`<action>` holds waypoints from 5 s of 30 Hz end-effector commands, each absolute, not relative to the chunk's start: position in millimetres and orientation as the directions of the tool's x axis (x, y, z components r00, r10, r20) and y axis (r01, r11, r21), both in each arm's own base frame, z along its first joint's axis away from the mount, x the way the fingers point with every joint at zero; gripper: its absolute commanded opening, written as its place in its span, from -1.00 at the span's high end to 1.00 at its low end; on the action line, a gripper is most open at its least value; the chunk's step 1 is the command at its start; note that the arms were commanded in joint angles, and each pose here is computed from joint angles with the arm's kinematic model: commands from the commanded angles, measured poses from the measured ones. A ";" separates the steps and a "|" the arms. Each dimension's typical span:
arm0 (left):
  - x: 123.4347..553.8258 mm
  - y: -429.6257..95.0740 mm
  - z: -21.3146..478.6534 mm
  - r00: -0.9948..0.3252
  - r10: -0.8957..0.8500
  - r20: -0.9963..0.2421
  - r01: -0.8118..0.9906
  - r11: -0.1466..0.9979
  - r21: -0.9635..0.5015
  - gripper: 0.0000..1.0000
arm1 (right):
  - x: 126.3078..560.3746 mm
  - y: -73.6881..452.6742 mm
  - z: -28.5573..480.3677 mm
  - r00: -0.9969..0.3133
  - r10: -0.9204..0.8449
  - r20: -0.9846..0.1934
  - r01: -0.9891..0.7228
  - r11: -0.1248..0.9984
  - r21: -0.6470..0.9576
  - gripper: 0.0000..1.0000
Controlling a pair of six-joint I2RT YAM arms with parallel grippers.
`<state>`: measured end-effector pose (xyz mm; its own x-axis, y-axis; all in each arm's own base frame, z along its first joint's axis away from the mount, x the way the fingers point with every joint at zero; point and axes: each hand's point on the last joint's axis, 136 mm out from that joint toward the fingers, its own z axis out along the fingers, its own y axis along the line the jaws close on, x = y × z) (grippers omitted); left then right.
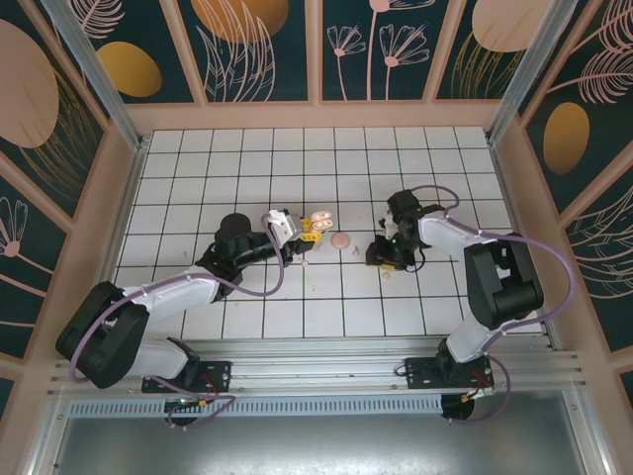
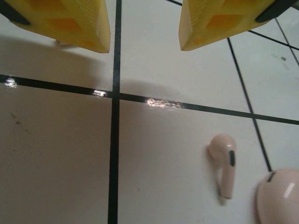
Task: Insert wireless bluetooth earbuds into charging case
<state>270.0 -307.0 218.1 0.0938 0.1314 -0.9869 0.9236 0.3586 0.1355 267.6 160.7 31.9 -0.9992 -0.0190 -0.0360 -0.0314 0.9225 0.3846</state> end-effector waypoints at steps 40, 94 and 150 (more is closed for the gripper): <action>269.3 -307.1 229.4 0.114 0.118 -0.986 0.918 0.367 0.150 0.76 | 247.7 141.6 16.6 -0.995 -0.093 0.035 -0.086 0.984 0.154 0.22; 282.2 -319.9 239.8 0.069 0.033 -0.997 0.929 0.361 0.076 0.76 | 314.7 241.5 295.1 -0.520 0.057 -0.852 -0.468 0.816 0.340 0.56; 270.8 -317.8 297.0 0.095 -0.153 -0.984 0.943 0.329 0.040 0.76 | 277.7 280.9 288.5 -0.392 -0.065 -0.918 -0.656 0.719 0.229 0.58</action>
